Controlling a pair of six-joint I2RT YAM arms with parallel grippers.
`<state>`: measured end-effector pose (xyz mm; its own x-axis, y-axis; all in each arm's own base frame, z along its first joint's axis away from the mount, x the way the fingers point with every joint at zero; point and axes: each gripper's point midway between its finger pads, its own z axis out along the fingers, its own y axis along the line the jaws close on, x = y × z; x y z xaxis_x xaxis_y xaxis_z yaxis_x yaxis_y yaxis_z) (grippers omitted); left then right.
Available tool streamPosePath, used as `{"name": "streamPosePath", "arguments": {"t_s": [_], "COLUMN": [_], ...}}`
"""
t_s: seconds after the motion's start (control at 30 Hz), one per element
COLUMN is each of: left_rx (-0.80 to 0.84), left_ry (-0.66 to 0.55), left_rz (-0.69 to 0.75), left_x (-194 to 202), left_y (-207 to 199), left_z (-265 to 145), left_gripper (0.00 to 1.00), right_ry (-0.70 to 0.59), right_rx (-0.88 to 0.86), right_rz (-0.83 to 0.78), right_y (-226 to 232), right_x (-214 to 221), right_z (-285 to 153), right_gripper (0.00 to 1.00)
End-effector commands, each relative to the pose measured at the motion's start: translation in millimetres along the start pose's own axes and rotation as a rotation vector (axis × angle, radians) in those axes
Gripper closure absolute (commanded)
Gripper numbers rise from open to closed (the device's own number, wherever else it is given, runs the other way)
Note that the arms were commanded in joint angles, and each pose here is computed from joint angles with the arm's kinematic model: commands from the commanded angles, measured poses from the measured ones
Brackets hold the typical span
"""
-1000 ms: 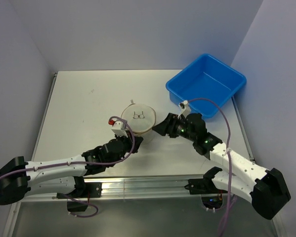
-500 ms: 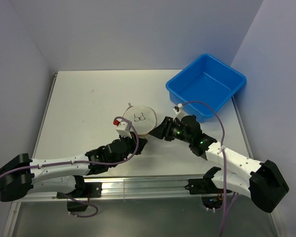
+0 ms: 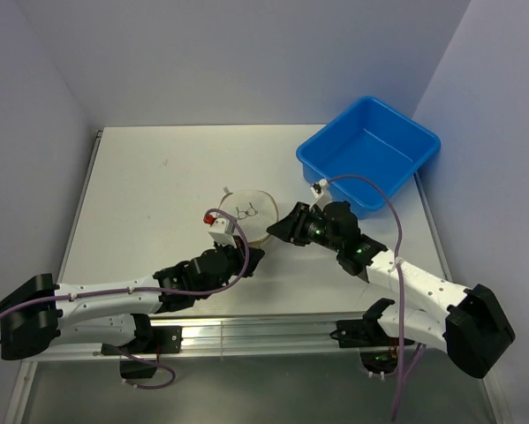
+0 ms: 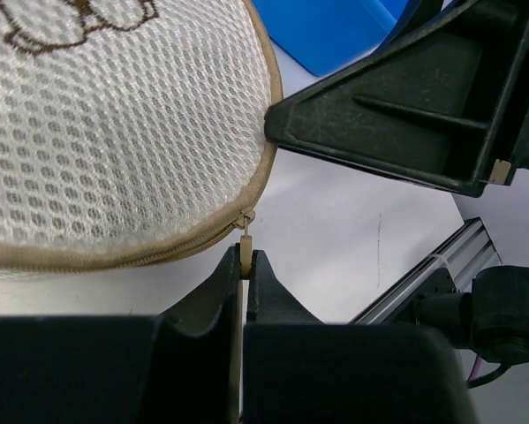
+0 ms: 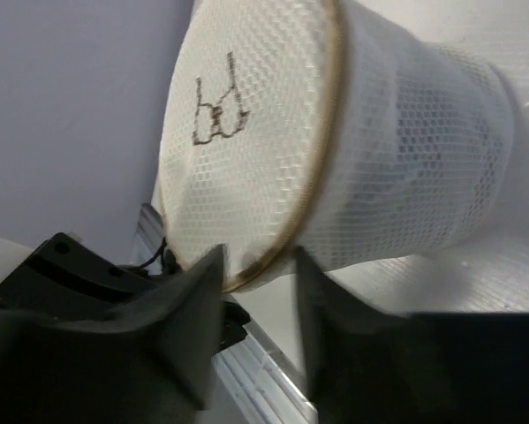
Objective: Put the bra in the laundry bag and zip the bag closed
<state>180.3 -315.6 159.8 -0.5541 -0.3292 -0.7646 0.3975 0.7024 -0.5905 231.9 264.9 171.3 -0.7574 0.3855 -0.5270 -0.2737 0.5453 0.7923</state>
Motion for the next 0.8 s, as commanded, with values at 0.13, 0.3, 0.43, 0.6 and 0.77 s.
{"name": "streamPosePath", "arguments": {"t_s": [0.13,0.3,0.43,0.6,0.77], "left_rx": [0.040,-0.014,-0.084,-0.174,-0.142], "left_ry": [-0.043,-0.051,-0.070,-0.090,-0.112], "left_rz": [-0.024,-0.003,0.009,0.021,-0.006], "left_x": [-16.8,-17.6,-21.0,-24.8,-29.2], "left_y": [-14.6,0.1,22.7,50.7,45.9], "left_z": [-5.3,-10.4,-23.7,-41.5,-43.1], "left_gripper": [1.00,1.00,1.00,1.00,1.00], "right_ry": [-0.071,-0.126,-0.162,-0.148,-0.095], "right_rx": [0.021,0.074,0.126,0.139,0.116], "right_rz": [-0.066,-0.071,-0.071,-0.079,-0.099], "right_y": [6.6,-9.0,-26.5,-33.0,-21.9], "right_x": [-31.9,-59.3,-84.4,-110.0,-126.8], "right_z": [4.8,6.1,11.1,33.3,60.5], "right_gripper": [0.96,1.00,1.00,1.00,1.00]}}
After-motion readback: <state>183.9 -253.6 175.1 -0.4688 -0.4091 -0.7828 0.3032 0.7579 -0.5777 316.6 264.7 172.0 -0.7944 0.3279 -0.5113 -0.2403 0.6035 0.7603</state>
